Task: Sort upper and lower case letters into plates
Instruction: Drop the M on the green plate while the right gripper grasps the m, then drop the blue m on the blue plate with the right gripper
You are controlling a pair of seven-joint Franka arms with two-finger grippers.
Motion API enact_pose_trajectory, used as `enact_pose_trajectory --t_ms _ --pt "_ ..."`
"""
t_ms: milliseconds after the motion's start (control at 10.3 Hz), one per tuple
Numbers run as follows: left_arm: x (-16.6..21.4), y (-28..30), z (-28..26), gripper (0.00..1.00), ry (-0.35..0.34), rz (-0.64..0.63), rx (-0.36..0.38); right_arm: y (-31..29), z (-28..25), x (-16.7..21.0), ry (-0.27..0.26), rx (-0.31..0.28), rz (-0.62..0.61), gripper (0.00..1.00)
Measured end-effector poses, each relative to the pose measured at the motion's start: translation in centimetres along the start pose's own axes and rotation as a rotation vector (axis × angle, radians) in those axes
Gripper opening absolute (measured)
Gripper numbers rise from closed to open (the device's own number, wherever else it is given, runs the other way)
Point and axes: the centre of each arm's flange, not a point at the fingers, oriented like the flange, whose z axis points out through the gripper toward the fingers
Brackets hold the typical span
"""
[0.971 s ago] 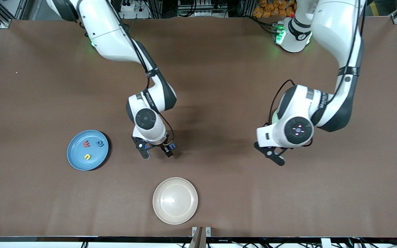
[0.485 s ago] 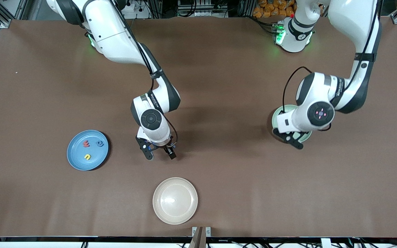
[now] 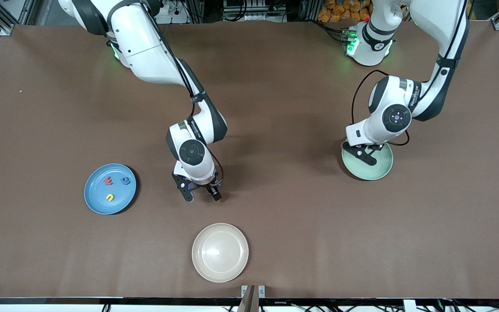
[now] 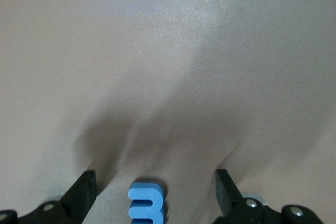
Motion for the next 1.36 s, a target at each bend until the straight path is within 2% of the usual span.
enact_pose_trajectory --t_ms 582,679,777,874,1068,1165,1262,1359 --pt "-2.1 0.3 2.5 0.35 0.065 -0.008 0.015 -0.1 -0.1 -0.9 -0.002 0.002 -0.006 1.00" --pt "-2.1 0.3 2.6 0.44 0.067 -0.010 0.016 -0.1 -0.1 -0.9 -0.002 0.003 -0.006 1.00" --pt "-2.1 0.3 2.5 0.55 0.070 -0.010 0.016 -0.2 -0.3 -0.9 -0.002 0.007 -0.006 0.91" --pt "-2.1 0.2 2.5 0.68 0.072 -0.012 0.017 -0.4 -0.7 -1.0 -0.002 0.016 -0.008 0.74" --pt "-1.7 0.1 1.9 0.95 0.086 -0.013 0.022 -0.8 -1.1 -1.1 -0.002 0.033 -0.010 0.46" --pt "-1.1 -0.2 1.1 1.00 0.095 -0.016 0.025 -0.9 -1.3 -1.1 -0.002 0.037 -0.011 0.33" --pt "-0.3 -0.5 -0.2 1.00 0.085 -0.032 0.022 -1.0 -1.5 -1.2 -0.002 0.040 -0.013 0.28" --pt "0.7 -0.9 -2.1 1.00 0.065 -0.061 0.016 -1.0 -1.5 -1.2 -0.002 0.042 -0.021 0.28"
